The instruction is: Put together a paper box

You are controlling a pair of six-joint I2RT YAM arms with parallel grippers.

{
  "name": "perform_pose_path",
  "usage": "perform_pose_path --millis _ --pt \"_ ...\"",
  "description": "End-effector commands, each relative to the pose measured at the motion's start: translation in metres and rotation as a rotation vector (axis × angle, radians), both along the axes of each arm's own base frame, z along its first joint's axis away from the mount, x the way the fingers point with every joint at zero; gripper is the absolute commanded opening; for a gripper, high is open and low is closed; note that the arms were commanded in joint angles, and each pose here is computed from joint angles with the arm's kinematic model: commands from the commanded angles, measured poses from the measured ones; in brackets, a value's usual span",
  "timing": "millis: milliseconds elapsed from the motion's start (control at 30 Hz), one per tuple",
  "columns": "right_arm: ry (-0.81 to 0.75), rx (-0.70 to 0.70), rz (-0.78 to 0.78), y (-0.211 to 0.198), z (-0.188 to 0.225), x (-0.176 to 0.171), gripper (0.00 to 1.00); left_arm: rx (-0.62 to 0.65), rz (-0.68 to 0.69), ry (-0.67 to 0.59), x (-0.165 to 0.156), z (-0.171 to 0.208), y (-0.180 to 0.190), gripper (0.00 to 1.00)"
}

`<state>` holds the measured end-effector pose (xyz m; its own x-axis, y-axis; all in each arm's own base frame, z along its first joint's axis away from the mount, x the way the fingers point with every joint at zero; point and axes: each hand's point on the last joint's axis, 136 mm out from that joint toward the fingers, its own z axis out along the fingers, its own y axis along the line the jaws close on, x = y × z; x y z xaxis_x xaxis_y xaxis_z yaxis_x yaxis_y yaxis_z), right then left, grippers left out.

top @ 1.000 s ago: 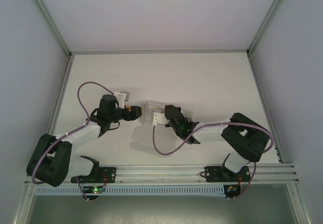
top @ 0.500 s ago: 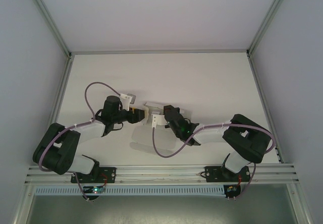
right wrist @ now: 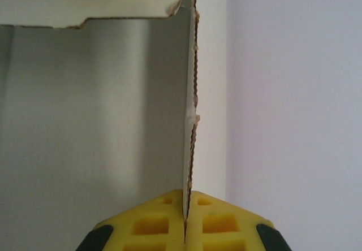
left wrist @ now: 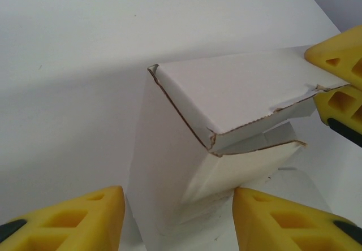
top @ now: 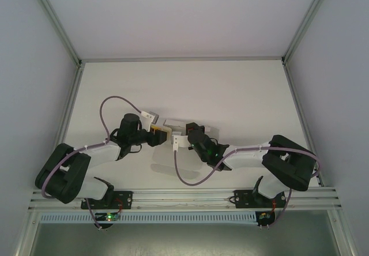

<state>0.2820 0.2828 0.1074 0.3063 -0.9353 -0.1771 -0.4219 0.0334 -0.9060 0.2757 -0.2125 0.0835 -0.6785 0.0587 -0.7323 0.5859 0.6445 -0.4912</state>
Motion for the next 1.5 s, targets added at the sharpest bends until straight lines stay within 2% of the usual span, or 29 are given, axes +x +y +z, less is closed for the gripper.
perform_pose_path --millis 0,200,367,567,633,833,1033,1100,1233,1367,1467 --pt "-0.063 -0.053 0.015 -0.003 0.003 -0.008 0.00 -0.005 -0.032 -0.096 -0.006 0.011 -0.003 0.53" --pt "-0.080 -0.065 0.025 -0.005 -0.006 -0.021 0.00 0.029 -0.095 -0.139 -0.018 0.009 -0.014 0.47" --pt "-0.153 -0.102 0.017 -0.006 -0.010 -0.032 0.00 0.128 -0.121 -0.156 -0.027 -0.004 -0.023 0.45" --pt "-0.130 -0.055 0.015 -0.008 -0.006 -0.041 0.00 0.207 -0.024 -0.207 -0.019 -0.010 -0.018 0.42" --pt "-0.104 -0.034 0.027 -0.007 -0.003 -0.045 0.00 0.226 0.016 -0.215 -0.014 -0.012 -0.014 0.42" --pt "-0.036 0.002 0.062 -0.003 0.000 -0.056 0.00 0.251 -0.006 -0.160 -0.017 -0.030 -0.017 0.44" --pt "0.063 -0.059 0.045 -0.007 -0.027 -0.062 0.00 0.196 -0.025 -0.185 -0.015 -0.026 -0.029 0.44" --pt "0.068 -0.088 0.029 -0.010 -0.035 -0.060 0.00 0.196 -0.030 -0.220 -0.012 -0.021 -0.035 0.41" --pt "0.078 -0.092 0.021 -0.010 -0.039 -0.060 0.00 0.195 -0.011 -0.273 -0.002 -0.016 -0.042 0.29" --pt "0.110 -0.079 0.005 -0.015 -0.041 -0.060 0.00 0.249 0.081 -0.275 0.013 -0.022 -0.033 0.16" --pt "0.122 -0.071 0.003 -0.016 -0.041 -0.060 0.00 0.301 0.176 -0.278 0.025 -0.028 -0.021 0.13"
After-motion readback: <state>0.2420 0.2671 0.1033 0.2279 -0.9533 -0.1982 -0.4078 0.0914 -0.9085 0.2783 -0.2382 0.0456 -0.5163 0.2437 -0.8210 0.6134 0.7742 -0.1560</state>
